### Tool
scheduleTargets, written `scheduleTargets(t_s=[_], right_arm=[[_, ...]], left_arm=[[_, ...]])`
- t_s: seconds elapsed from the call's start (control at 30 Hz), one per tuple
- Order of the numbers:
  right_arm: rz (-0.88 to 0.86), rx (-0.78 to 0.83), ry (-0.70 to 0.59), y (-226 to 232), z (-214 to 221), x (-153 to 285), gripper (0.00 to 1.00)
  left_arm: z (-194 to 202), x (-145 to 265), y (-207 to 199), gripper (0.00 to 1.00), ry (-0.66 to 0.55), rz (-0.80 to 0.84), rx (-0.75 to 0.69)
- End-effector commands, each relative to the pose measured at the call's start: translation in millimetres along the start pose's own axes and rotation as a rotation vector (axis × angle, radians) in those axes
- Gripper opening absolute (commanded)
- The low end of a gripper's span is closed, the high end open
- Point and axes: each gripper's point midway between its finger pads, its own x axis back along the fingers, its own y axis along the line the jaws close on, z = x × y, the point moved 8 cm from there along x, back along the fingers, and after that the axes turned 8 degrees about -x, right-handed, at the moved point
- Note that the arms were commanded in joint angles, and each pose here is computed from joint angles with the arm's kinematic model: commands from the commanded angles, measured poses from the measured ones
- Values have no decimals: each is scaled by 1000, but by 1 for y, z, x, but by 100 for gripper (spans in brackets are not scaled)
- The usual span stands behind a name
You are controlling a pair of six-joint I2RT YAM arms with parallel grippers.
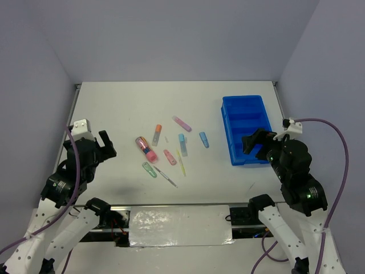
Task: Sort the stationery into containers
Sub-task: Pick up the pen from the center of the board.
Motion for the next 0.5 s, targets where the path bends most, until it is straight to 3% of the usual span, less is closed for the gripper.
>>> scheduleTargets(t_s=[0.0, 0.13, 0.2, 0.23, 0.33, 0.47], right_arm=[[-131, -40, -18, 15, -3, 0, 100], [-317, -115, 113, 38, 18, -29, 100], [-303, -124, 239, 48, 39, -58, 100], [-291, -75, 359, 67, 64, -72, 100], [-163, 84, 432, 99, 101, -105, 100], [-132, 226, 553, 135, 151, -126, 100]], left_arm=[[-12, -2, -6, 99, -40, 29, 5], [-12, -3, -7, 99, -32, 27, 0], [-11, -3, -7, 99, -31, 27, -1], [-12, -4, -7, 99, -31, 25, 1], [-11, -4, -6, 99, -27, 15, 2], [-10, -4, -6, 99, -29, 18, 0]])
